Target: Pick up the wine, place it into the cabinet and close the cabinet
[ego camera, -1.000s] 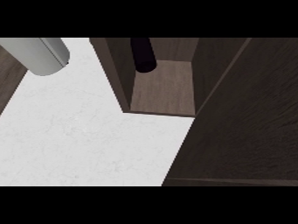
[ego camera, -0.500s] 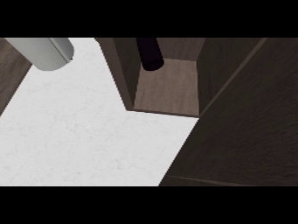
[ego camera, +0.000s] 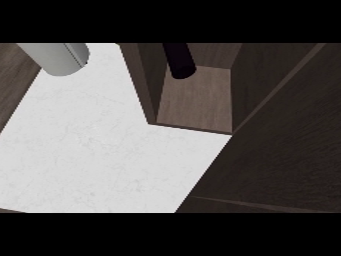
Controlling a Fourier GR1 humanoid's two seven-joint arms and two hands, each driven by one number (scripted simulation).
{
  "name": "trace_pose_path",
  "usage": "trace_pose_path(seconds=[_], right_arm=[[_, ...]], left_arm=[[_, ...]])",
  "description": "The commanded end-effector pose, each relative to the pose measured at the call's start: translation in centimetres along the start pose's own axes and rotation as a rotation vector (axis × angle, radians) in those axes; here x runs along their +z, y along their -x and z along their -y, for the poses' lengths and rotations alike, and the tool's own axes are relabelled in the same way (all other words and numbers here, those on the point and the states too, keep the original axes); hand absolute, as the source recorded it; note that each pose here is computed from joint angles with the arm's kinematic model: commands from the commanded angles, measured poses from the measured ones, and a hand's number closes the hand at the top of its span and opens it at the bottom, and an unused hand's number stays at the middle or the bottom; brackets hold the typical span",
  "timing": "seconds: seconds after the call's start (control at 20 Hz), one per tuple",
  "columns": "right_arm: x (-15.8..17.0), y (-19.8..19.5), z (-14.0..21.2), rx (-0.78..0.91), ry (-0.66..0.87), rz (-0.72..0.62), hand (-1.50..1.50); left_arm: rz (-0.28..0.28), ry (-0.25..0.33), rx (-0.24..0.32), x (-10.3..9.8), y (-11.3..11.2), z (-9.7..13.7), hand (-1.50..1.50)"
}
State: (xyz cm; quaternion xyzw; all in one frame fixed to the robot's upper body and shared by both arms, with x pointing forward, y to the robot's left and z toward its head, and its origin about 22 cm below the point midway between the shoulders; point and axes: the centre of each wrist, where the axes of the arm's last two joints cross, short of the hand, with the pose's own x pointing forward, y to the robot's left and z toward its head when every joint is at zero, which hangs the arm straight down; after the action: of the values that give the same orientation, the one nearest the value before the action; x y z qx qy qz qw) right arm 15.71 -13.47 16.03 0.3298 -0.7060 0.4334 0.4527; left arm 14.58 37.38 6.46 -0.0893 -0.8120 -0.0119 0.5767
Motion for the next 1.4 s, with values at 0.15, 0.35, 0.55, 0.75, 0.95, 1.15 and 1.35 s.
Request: trace_pose_path(seconds=[0.15,0.35,0.55,0.75,0.95,1.15,1.35], right_arm=[[-3.9,1.2,2.3,-0.009,0.179,-0.022,1.50],[-6.0,1.5,4.8,0.031,0.226,-0.034,1.50],[-9.1,1.0,6.9,0.130,0.288,-0.074,1.50],[-11.9,0.9,9.4,0.167,0.366,-0.116,1.50],[-14.9,-0.1,11.8,0.215,0.430,-0.139,1.50],[-17.2,0.1,14.0,0.210,0.475,-0.182,1.50],[-18.2,0.0,16.1,0.141,0.508,-0.183,1.50]], left_arm=[[0.009,0.035,0.015,-0.6,-0.2,0.2,1.50],[0.017,0.047,0.025,-0.9,0.1,0.6,1.50],[0.025,0.076,0.029,-1.7,-0.3,0.7,1.50],[0.031,0.088,0.052,-1.8,-0.1,1.1,1.50],[0.028,0.096,0.034,-2.0,0.2,1.0,1.50],[0.046,0.109,0.047,-2.8,-0.1,1.3,1.50],[0.048,0.122,0.043,-3.2,0.0,1.2,1.50]])
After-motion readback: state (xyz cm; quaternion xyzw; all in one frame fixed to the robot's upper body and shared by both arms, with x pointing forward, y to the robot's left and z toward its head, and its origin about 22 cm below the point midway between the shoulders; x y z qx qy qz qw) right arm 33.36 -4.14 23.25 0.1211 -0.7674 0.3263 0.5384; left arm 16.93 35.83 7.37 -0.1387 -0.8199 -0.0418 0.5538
